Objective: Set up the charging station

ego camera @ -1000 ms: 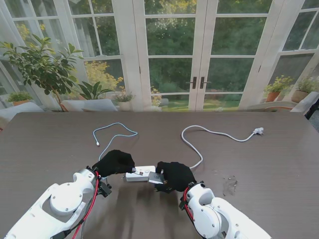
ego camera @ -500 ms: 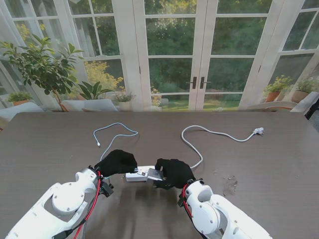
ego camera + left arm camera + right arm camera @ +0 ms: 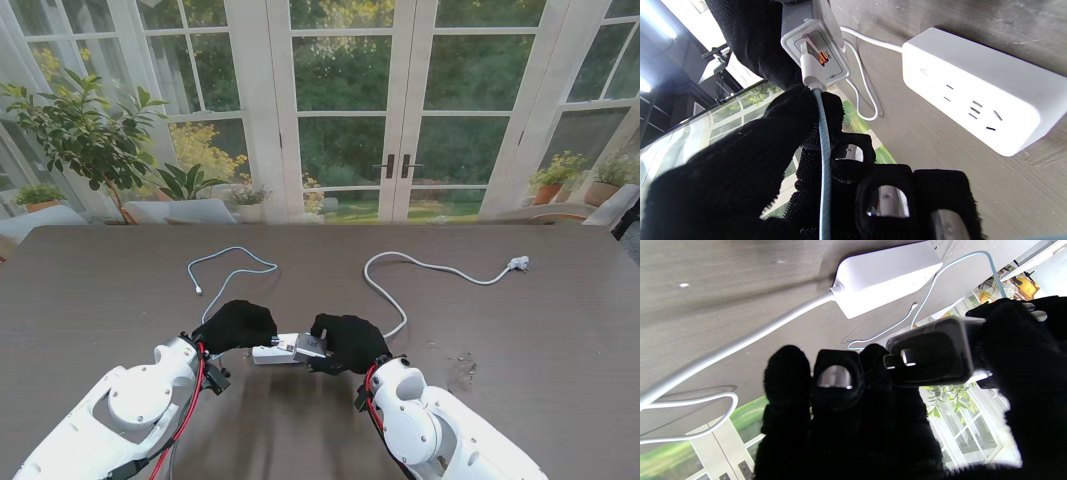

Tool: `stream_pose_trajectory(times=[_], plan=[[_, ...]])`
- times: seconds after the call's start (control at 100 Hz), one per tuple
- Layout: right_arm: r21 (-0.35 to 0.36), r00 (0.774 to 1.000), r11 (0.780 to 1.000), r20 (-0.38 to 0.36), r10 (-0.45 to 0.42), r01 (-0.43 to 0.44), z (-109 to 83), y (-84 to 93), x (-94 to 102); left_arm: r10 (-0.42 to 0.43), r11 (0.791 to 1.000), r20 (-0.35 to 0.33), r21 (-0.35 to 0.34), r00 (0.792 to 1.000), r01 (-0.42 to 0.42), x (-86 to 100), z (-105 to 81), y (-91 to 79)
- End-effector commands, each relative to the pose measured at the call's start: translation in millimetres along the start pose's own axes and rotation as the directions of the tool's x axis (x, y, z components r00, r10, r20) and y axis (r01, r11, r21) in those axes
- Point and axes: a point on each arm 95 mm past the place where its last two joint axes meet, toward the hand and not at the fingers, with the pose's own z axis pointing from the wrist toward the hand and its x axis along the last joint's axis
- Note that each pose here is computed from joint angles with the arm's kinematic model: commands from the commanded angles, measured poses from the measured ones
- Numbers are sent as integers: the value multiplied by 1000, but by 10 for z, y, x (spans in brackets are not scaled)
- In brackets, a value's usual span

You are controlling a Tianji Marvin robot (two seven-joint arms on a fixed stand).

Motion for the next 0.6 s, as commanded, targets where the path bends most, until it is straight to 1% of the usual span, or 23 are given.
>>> stream_pose_trajectory(times=[0.0, 0.59], plan=[[7, 1000, 1000, -7, 12, -12, 12, -10, 56, -11, 1000, -6, -14, 1000, 11, 12, 22, 30], [11, 999, 999, -1, 37, -37, 20, -20, 73, -7, 1000, -8, -7, 1000, 7, 2, 60, 33]])
